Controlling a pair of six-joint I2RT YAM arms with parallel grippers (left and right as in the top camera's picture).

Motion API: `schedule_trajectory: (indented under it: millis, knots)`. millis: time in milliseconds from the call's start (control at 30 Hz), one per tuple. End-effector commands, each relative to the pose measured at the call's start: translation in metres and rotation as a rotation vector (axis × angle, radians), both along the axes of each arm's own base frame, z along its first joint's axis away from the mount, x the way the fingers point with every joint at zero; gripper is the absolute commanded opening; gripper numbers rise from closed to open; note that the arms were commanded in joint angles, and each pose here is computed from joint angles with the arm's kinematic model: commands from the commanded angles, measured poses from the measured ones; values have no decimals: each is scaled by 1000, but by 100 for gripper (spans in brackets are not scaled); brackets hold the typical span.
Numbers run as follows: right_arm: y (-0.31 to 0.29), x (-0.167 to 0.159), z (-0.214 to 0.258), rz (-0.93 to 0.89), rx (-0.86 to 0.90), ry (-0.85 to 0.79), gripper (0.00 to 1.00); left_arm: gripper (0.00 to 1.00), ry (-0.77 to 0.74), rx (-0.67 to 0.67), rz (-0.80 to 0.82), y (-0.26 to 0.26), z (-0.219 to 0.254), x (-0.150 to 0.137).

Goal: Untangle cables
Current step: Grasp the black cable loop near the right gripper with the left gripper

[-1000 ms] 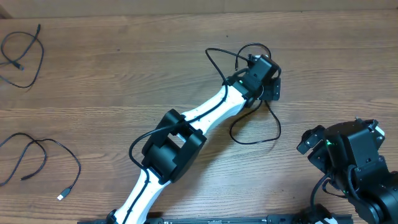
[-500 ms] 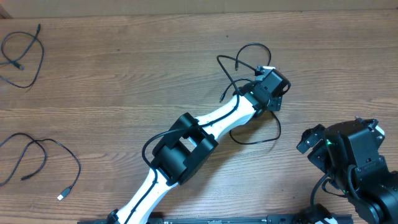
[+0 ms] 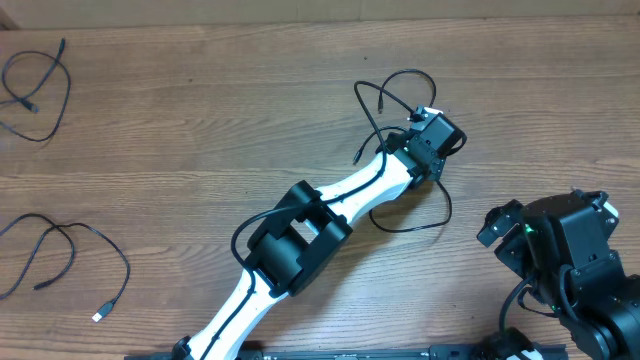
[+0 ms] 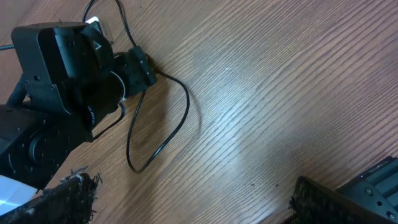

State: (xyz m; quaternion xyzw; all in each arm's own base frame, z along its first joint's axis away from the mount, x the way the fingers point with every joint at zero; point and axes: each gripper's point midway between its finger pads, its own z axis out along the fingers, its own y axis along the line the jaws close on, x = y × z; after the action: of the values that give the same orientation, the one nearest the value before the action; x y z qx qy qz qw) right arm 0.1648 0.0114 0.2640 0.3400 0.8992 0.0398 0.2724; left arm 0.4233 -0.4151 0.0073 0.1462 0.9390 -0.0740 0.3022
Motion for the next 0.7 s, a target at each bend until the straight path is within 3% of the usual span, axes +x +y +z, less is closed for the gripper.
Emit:
schedule_trajectory:
  millis: [0,167,333,533,600,667]
  knots:
    - [-2,2,7,-13,4,-27,100,78,82,95,-22,13,-52,-18]
    - [-2,2,7,-13,4,-27,100,68,92,119,-18,20,-58,-22]
    - [-2,2,7,-13,4,-27,100,64,107,176,8,37,-66,-23]
    - [-2,2,7,-13,4,-27,100,27,166,148,101,50,-70,-25]
    - [-2,2,7,-13,4,-27,100,10,173,144,102,51,-71,-24]
    - [-2,2,7,-13,4,-27,100,4,173,146,108,53,-71,-22]
